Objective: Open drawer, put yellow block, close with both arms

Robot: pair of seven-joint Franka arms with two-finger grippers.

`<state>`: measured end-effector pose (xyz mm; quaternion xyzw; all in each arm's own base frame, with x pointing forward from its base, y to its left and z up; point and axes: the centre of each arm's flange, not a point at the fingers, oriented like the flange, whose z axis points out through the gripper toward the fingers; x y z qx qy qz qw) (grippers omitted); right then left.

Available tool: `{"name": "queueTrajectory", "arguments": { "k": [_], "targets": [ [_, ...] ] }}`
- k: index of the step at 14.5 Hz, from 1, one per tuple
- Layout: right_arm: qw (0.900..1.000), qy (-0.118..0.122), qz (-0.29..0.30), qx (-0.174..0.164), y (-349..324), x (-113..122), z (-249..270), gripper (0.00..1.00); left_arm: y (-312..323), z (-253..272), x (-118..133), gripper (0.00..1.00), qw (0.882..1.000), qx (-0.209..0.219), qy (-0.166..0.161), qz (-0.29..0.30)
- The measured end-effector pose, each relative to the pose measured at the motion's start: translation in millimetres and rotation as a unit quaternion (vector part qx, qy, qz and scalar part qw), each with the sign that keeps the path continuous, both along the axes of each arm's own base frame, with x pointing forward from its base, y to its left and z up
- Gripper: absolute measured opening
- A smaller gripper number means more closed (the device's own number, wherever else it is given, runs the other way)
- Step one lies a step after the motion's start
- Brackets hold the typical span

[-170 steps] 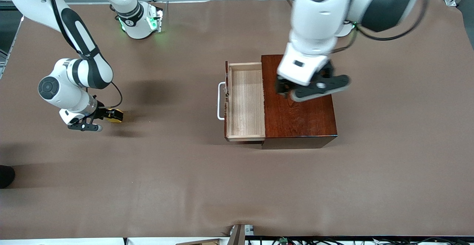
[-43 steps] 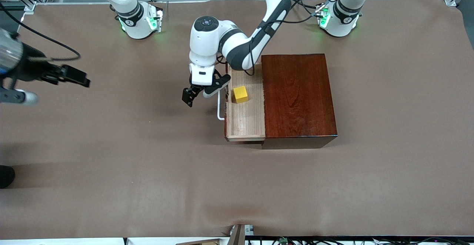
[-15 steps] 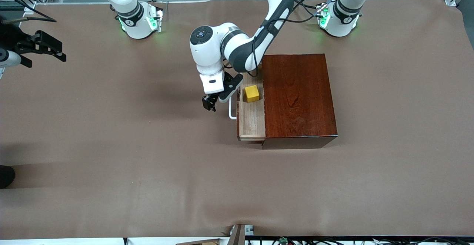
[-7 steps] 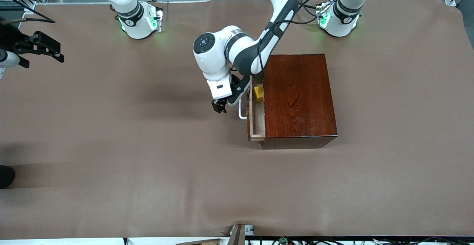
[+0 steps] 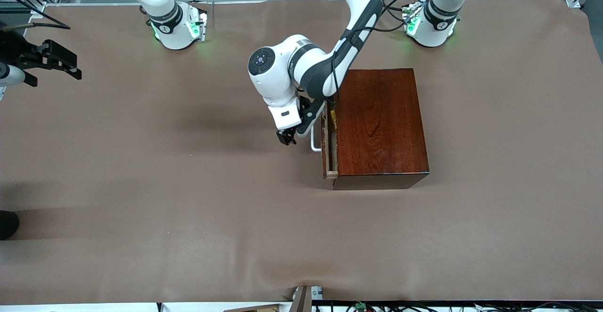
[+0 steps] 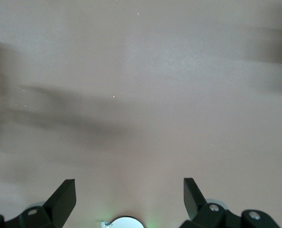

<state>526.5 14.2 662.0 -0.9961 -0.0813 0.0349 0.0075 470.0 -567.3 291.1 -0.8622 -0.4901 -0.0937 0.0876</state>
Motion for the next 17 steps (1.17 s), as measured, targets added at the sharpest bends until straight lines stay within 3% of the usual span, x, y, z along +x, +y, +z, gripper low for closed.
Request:
{"name": "queueTrajectory", "arguments": {
  "k": [8,17],
  "targets": [
    [1.000,0.001,0.000,0.000,0.0,-0.2,-0.2,1.00,17.8,1.9,7.2,1.00,0.999,0.024,0.017,0.031],
    [1.000,0.002,0.001,0.000,0.1,-0.4,-0.3,1.00,21.0,5.8,13.6,1.00,0.999,0.018,0.010,0.038]
  ]
}}
